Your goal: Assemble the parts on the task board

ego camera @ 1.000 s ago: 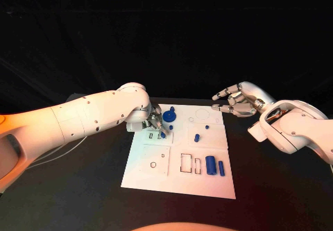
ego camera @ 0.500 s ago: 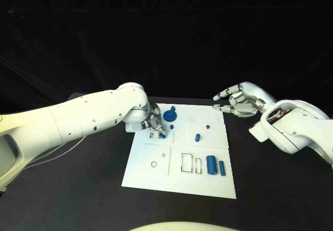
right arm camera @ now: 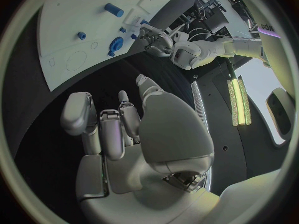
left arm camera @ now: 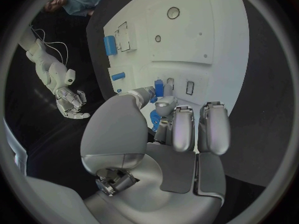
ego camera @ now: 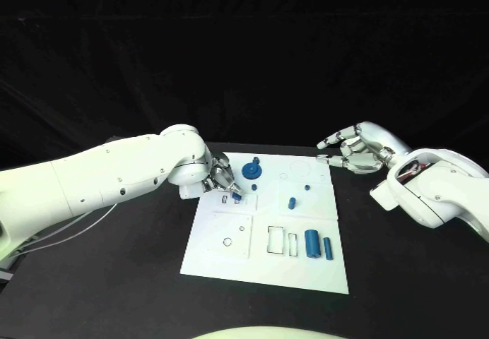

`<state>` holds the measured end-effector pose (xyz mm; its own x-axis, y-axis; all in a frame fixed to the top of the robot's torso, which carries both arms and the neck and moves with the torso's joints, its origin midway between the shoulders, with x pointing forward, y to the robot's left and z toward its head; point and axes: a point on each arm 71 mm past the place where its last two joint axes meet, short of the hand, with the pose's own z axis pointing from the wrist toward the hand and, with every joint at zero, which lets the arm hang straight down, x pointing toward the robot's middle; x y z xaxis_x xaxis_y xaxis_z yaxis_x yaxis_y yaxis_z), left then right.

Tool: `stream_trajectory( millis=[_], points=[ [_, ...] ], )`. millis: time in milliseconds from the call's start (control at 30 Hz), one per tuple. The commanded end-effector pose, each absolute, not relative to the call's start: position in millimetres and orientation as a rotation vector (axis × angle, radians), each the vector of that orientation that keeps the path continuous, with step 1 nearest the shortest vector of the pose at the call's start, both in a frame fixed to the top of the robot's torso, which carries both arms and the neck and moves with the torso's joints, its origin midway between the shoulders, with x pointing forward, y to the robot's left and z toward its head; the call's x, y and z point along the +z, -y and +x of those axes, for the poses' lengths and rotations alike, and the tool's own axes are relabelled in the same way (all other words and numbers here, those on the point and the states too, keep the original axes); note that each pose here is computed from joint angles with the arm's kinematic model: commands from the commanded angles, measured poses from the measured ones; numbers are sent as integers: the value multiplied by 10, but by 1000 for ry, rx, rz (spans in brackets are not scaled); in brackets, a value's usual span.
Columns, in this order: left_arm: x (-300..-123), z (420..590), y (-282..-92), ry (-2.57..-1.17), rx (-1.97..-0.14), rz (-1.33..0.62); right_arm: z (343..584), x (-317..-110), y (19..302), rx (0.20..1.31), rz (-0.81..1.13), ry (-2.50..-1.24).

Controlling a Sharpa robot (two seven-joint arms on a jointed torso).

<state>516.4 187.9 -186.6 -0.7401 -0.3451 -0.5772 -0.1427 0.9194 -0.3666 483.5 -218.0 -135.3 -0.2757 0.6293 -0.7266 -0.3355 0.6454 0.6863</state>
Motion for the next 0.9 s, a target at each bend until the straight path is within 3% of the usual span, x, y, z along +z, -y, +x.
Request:
stream_trajectory(
  millis=[33,567,900],
  points=[
    [-1848,5154,-1883,-2294,-425,-421,4829,-1356,2186,943,239,-1603],
    [-1985,5006,-1823,-2157,-330,-277,4819,-1343,2180,931,196,-1589],
    [-2024,4981,-1795,-2190,-292,-196,4818,-1341,2169,927,180,-1586]
  ],
)
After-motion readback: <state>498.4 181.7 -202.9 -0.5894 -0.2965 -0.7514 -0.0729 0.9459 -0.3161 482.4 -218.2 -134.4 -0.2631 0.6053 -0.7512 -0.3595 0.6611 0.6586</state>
